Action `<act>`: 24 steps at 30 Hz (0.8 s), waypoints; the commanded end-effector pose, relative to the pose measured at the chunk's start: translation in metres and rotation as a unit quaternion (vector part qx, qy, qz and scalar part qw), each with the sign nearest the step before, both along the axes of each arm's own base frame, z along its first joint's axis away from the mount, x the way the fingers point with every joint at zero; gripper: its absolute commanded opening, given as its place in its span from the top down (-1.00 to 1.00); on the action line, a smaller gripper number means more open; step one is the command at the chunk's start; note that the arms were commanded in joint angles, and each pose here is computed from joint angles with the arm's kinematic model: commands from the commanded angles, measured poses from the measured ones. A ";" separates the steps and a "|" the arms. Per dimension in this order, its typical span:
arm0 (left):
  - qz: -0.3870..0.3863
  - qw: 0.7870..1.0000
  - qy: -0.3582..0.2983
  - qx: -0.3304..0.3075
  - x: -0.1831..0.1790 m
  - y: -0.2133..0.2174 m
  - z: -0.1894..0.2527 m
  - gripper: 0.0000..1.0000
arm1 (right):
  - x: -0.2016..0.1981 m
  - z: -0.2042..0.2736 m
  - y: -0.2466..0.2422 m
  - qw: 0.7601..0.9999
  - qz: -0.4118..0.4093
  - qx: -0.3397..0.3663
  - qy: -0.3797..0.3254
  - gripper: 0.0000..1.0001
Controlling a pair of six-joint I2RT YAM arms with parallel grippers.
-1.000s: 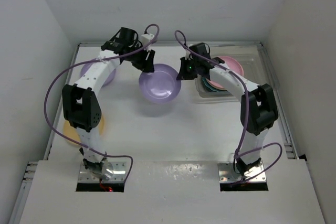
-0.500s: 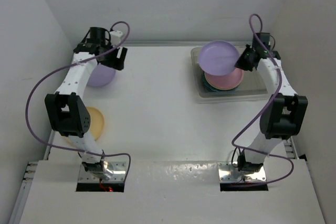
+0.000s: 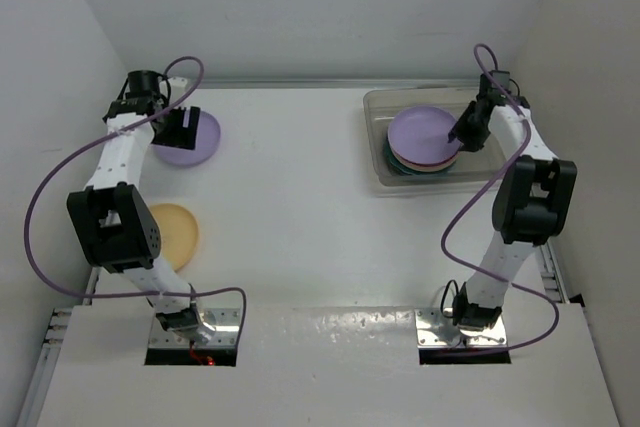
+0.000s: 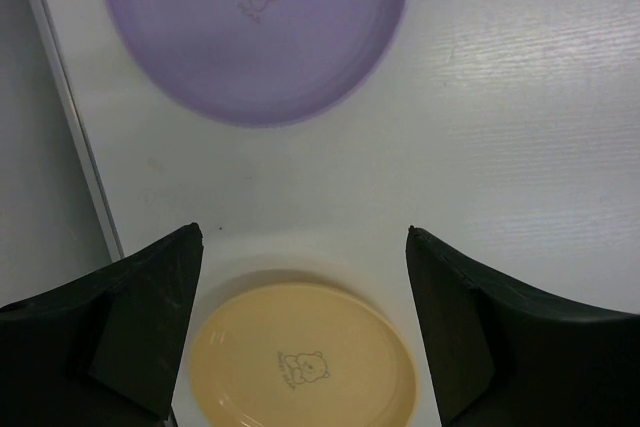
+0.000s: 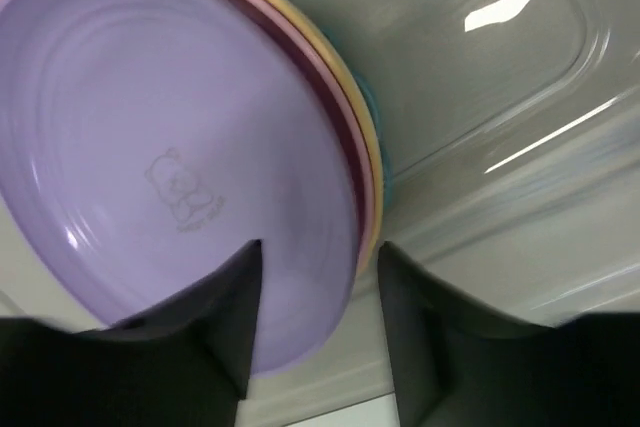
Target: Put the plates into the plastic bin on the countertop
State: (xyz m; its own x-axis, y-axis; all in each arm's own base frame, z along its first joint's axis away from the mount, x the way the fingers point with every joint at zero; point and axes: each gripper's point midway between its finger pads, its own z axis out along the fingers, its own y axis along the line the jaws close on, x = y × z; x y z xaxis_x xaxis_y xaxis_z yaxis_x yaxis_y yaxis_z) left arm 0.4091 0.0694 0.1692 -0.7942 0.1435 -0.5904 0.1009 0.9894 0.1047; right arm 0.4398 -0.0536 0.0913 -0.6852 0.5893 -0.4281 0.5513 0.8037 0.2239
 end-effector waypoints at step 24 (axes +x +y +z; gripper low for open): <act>0.225 0.936 0.259 -0.073 -0.215 0.157 -0.174 0.13 | -0.008 0.111 0.073 0.972 0.146 -0.143 -0.120 -0.51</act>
